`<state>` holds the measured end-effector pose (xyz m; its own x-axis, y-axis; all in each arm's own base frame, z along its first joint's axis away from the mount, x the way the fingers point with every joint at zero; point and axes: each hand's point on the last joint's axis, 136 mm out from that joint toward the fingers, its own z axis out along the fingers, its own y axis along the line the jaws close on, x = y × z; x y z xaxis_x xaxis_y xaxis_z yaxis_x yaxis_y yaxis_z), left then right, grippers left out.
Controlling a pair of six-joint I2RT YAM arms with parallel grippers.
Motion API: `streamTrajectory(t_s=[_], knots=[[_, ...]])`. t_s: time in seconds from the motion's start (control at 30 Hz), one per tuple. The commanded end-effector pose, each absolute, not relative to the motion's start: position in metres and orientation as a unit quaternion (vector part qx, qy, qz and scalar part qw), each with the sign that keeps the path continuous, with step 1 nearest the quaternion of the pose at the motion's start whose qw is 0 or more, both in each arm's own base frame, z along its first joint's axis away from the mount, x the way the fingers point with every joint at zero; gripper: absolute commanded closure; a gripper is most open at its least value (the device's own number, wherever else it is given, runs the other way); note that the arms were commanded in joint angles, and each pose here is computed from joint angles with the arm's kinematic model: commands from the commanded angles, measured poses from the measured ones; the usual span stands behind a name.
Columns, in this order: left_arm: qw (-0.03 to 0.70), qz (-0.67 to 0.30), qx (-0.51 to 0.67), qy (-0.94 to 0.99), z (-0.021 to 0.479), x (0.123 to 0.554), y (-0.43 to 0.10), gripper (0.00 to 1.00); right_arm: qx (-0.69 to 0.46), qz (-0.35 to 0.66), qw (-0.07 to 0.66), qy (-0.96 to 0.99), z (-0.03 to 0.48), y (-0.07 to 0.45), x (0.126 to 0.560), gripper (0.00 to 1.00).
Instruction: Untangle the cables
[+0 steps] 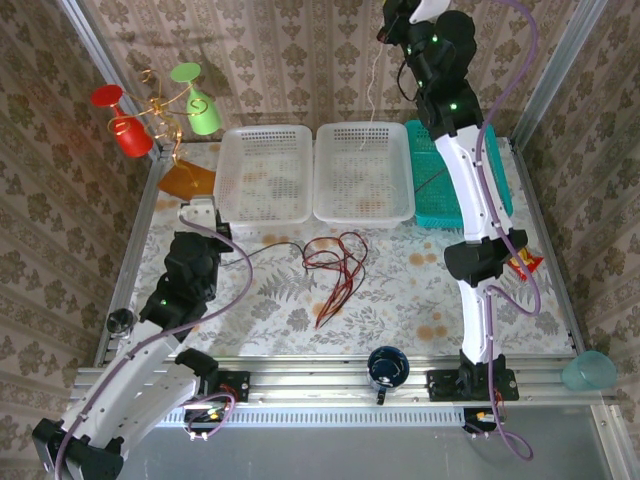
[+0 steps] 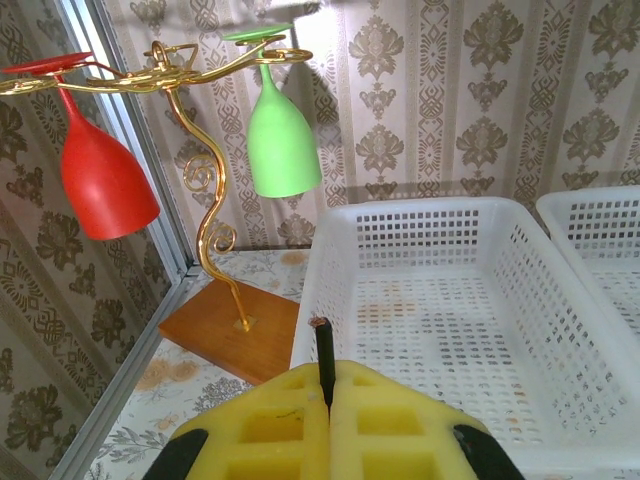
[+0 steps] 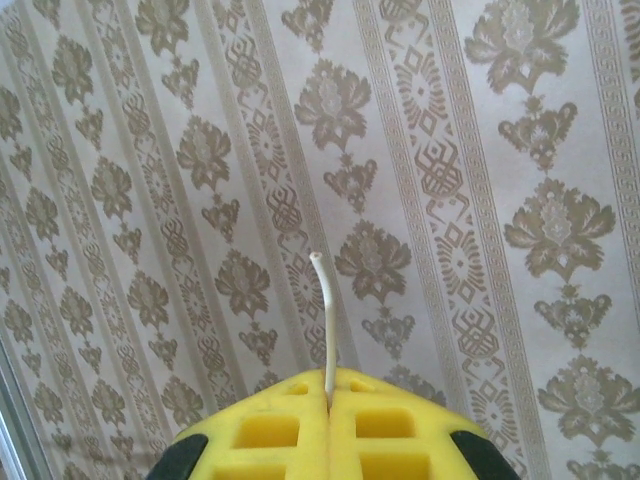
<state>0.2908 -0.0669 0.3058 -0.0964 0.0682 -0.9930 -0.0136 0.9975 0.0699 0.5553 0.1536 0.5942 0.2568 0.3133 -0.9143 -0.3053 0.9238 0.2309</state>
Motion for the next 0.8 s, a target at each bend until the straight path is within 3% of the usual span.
streamTrajectory(t_s=[0.0,0.17,0.3,0.4,0.67,0.7,0.77], knots=[[0.681,0.012,0.013,0.732,0.314,0.288,-0.070,1.00,-0.004,0.168,0.747,0.644,0.527,0.164,0.589,1.00],[0.677,0.001,0.014,0.736,0.312,0.287,-0.073,1.00,0.028,0.127,0.626,0.769,0.370,0.169,0.615,1.00],[0.672,-0.002,0.020,0.740,0.309,0.286,-0.075,1.00,0.067,0.080,0.506,0.856,0.242,0.160,0.601,1.00],[0.671,-0.004,0.023,0.741,0.309,0.287,-0.076,1.00,0.069,0.060,0.429,0.899,0.176,0.158,0.585,1.00],[0.665,-0.016,0.027,0.746,0.306,0.292,-0.086,1.00,0.034,0.030,0.292,0.955,0.088,0.165,0.566,1.00],[0.665,-0.017,0.023,0.746,0.307,0.292,-0.087,1.00,0.034,0.032,0.283,0.958,0.082,0.166,0.565,0.98],[0.664,-0.018,0.015,0.747,0.310,0.290,-0.086,1.00,0.035,0.054,0.275,0.959,0.077,0.173,0.566,0.84]])
